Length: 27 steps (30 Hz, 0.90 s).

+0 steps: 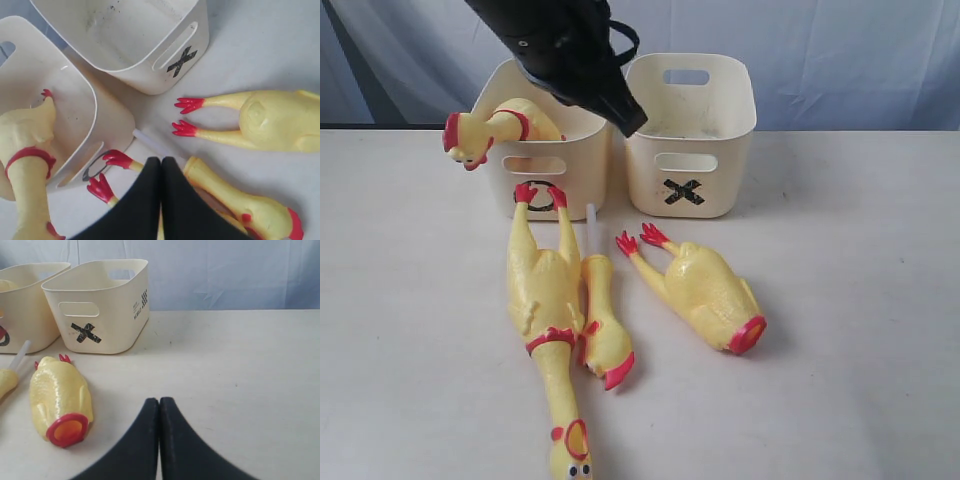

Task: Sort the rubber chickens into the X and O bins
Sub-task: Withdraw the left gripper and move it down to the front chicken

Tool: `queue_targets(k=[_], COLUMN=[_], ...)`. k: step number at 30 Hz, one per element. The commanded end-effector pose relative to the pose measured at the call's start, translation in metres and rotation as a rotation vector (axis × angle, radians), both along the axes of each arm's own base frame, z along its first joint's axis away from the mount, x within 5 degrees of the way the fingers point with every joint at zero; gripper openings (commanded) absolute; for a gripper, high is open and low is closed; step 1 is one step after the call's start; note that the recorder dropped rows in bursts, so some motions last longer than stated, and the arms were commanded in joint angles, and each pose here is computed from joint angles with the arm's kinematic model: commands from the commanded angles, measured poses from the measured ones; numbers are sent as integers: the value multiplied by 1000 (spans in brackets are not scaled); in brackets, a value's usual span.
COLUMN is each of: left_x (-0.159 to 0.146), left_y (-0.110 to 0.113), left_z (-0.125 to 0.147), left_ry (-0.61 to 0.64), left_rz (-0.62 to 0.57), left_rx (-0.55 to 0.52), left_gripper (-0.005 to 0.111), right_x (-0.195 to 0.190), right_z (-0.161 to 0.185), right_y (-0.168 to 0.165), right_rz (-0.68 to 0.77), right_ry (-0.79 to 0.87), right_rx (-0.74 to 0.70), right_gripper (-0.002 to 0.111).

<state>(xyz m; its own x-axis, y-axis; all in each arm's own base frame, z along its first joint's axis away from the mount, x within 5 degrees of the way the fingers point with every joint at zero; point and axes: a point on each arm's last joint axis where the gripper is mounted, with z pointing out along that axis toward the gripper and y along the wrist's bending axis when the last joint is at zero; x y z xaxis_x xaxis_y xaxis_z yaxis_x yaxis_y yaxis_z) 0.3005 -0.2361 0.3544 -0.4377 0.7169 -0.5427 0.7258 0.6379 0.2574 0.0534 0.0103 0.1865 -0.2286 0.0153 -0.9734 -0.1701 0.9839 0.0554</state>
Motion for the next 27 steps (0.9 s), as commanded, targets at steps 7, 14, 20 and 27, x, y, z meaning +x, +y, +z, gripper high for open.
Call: queue_targets(k=[7,14,20,27], left_x=[-54,-103,-133,-159], left_y=[21,28,36,41], left_z=[7,5,-12,-45], left_ry=[47,100,164,245], left_rz=[92,97,133,168], left_rx=[-91,-154,-180,-199], left_gripper=[0,0,0,0], right_x=[0,0,0,0], right_z=[-1,-1,-1,-1], right_y=[0,0,0,0], right_rz=[-2,-2,-2,-2], right_ry=[-6,-6,-6,-6], right_rx=[-1,-1,-1,-1], right_gripper=[0,0,0,0])
